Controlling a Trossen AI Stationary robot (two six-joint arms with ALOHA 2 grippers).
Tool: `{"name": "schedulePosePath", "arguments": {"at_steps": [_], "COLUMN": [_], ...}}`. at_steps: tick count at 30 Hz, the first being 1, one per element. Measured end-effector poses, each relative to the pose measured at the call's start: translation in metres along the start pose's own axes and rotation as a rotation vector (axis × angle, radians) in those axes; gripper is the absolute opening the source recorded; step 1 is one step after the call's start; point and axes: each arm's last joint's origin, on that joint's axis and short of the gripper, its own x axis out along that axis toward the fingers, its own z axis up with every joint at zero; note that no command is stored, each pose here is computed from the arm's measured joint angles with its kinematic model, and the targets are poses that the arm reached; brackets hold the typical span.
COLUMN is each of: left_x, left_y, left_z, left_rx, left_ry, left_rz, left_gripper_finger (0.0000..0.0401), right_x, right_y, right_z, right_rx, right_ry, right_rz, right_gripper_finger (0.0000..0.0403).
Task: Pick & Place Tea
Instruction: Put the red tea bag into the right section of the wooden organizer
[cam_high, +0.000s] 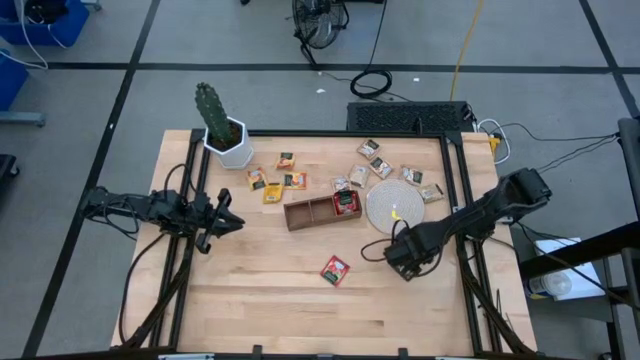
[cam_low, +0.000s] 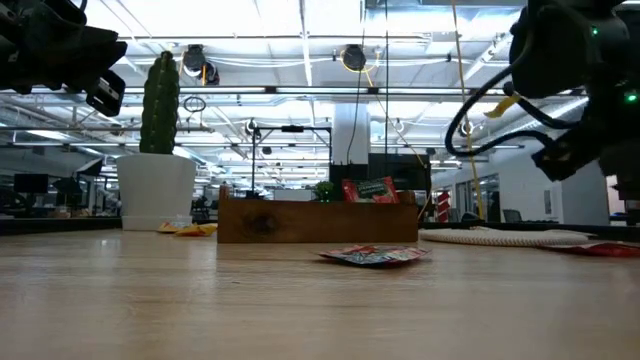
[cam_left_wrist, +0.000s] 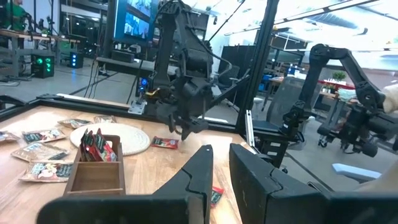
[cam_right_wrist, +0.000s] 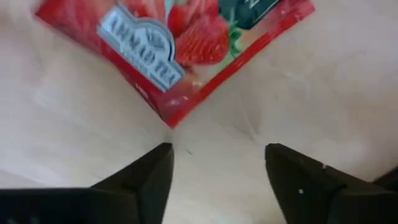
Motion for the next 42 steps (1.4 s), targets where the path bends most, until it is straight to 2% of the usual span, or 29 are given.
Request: {"name": "schedulePosePath", "arguments": {"at_steps": [6, 14, 16, 23, 29, 42], "left_x": [0.0, 0.0, 0.0, 0.0, 0.0, 0.0], "left_y": [0.0, 0.0, 0.0, 0.0, 0.0, 0.0], "left_z": [0.0, 0.0, 0.0, 0.0, 0.0, 0.0], "left_rx": [0.0, 0.0, 0.0, 0.0, 0.0, 0.0], "left_ry": [0.001, 0.001, 0.0, 0.0, 0.001, 0.001], "left_rz": [0.0, 0.0, 0.0, 0.0, 0.0, 0.0], "left_gripper_finger": [0.0058, 0.0058, 0.0058, 0.0058, 0.0058, 0.0058], "right_x": [-0.005, 0.005, 0.013, 0.032, 0.037, 0.046], "right_y": [-0.016, -0.03, -0.033, -0.041, -0.038, -0.034], "right_z": [-0.006, -0.006, -0.004, 0.0, 0.005, 0.009], "right_rx": [0.216, 0.497, 0.538, 0.585, 0.583, 0.51], "right_ry": [-0.033, -0.186, -0.194, -0.215, -0.307, -0.35], "right_rz": [0.134, 0.434, 0.47, 0.415, 0.416, 0.348], "right_gripper_finger": [0.0279, 0.0283, 0.0283, 0.0283, 0.0283, 0.0274]}}
